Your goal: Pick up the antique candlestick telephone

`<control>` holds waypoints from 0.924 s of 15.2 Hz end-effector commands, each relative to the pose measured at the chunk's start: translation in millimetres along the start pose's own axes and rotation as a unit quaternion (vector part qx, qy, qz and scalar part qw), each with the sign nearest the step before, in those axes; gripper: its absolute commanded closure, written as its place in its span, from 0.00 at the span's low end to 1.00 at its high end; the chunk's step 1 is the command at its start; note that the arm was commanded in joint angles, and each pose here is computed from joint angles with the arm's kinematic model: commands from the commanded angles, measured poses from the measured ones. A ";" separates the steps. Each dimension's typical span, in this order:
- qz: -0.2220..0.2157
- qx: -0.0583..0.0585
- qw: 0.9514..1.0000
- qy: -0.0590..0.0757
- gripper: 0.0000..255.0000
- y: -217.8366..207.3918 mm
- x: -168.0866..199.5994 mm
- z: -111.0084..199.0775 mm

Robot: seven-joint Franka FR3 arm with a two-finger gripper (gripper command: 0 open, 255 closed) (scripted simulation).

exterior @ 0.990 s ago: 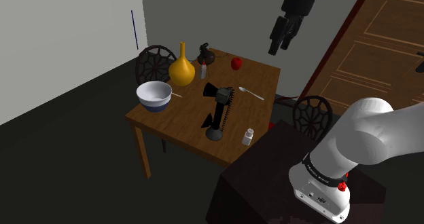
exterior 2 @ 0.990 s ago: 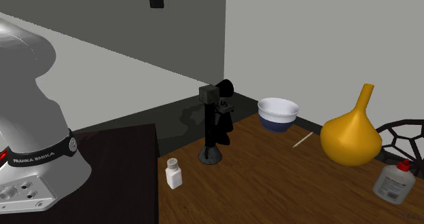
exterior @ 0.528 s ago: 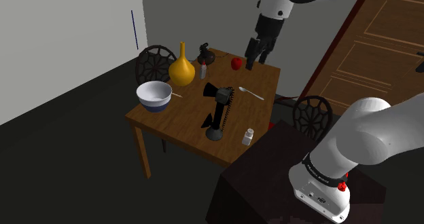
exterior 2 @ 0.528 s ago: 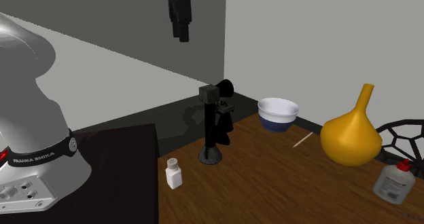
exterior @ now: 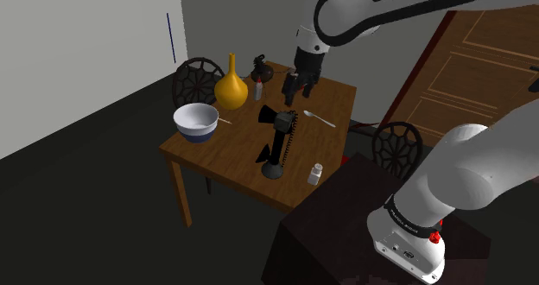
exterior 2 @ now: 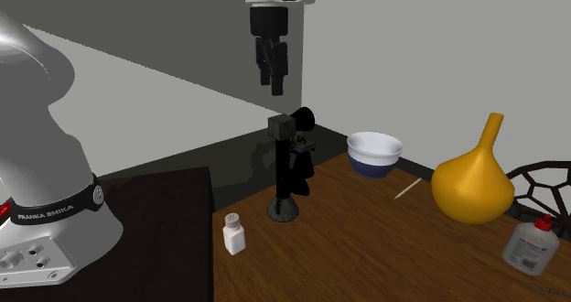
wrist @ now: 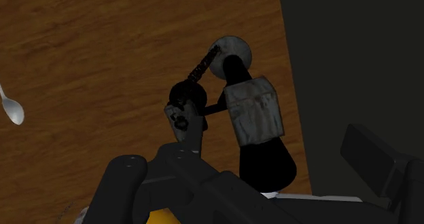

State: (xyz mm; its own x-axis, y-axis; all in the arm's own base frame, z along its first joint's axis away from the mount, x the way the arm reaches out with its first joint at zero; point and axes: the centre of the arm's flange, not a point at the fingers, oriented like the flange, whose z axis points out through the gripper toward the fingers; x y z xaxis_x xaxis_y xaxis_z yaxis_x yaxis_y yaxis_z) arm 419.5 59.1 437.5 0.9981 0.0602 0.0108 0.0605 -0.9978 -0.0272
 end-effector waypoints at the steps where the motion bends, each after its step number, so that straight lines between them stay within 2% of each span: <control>1: 0.001 -0.001 1.000 0.002 0.00 -4.2 17.5 22.0; 4: 0.003 -0.003 1.000 0.003 0.00 -10.0 39.1 51.6; 13: 0.003 -0.003 1.000 0.003 0.00 -8.9 38.7 91.5; 14: 0.003 -0.003 1.000 0.003 1.00 -8.8 38.6 91.6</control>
State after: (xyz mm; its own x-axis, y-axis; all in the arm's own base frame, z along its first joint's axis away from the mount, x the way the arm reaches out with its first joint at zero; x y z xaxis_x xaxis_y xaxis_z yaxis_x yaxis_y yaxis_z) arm 458.3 72.9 347.7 0.9984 0.0542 0.0173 0.0546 -0.9983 -0.0222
